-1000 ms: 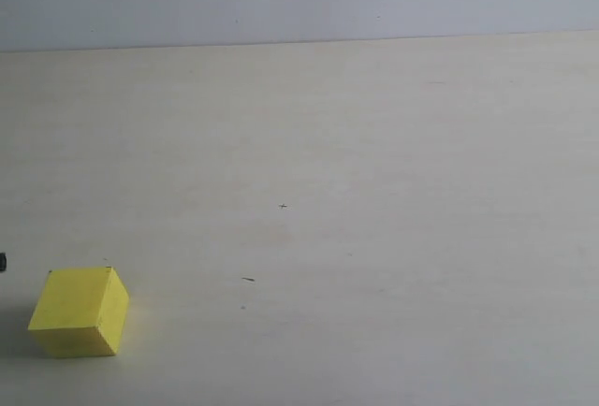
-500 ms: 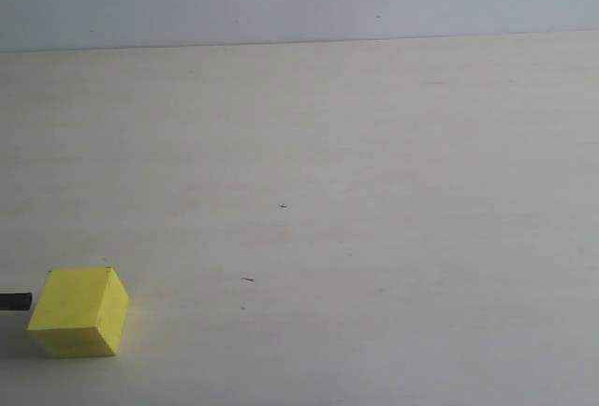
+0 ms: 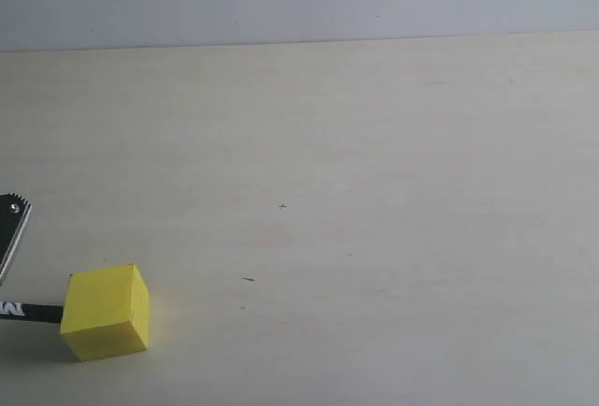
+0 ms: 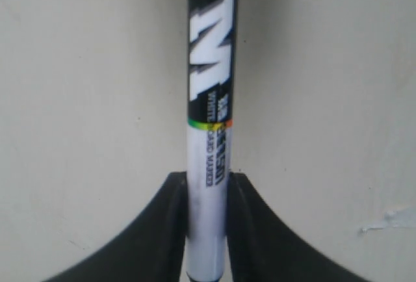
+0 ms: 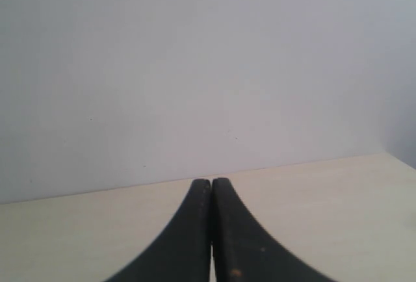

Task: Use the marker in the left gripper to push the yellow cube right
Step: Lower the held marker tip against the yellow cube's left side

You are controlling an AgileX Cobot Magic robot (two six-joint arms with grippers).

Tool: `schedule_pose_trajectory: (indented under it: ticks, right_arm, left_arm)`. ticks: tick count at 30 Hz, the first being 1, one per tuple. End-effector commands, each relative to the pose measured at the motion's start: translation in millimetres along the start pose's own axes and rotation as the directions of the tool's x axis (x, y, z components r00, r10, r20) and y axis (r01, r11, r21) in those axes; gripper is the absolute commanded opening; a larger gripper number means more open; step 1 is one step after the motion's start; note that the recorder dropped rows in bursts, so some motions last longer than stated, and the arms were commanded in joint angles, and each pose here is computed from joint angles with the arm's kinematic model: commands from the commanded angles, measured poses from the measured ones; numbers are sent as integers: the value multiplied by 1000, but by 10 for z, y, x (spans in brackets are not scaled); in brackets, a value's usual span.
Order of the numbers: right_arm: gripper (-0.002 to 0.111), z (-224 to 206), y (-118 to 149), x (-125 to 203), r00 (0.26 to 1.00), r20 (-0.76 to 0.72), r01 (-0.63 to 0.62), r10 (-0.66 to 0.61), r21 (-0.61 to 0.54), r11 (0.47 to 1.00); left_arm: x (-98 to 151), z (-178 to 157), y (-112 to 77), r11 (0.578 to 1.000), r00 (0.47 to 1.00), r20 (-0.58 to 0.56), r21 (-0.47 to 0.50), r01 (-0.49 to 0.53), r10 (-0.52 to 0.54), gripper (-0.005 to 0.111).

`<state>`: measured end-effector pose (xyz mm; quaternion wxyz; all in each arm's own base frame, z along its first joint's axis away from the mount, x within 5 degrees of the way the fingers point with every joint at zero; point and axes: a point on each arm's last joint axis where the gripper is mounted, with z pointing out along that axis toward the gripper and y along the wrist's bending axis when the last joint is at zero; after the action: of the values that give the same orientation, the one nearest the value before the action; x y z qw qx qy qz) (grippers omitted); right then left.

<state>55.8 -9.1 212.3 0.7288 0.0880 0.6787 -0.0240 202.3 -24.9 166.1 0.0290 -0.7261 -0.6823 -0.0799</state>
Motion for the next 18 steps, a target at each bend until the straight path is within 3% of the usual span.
schedule_pose_trajectory:
  ticks: [1,5,9,14,18]
  right_arm:
    - [0,-3,-4,9,1000,4,1,-1,6,1000]
    - [0,-3,-4,9,1000,4,1,-1,6,1000]
    - [0,-3,-4,9,1000,4,1,-1,6,1000]
    - [0,-3,-4,9,1000,4,1,-1,6,1000]
    - [0,-3,-4,9,1000,4,1,-1,6,1000]
  left_arm:
    - [80,-3,-39,999,994,-105,37,13,-9,0]
    - [161,10,-56,995,992,-105,60,76,-70,0]
    - [86,8,-23,995,995,-42,29,94,-93,0]
    - [-206,-105,64,1000,998,63,-26,4,-2,0]
    - [-271,-157,78,998,998,38,-34,-43,45,0]
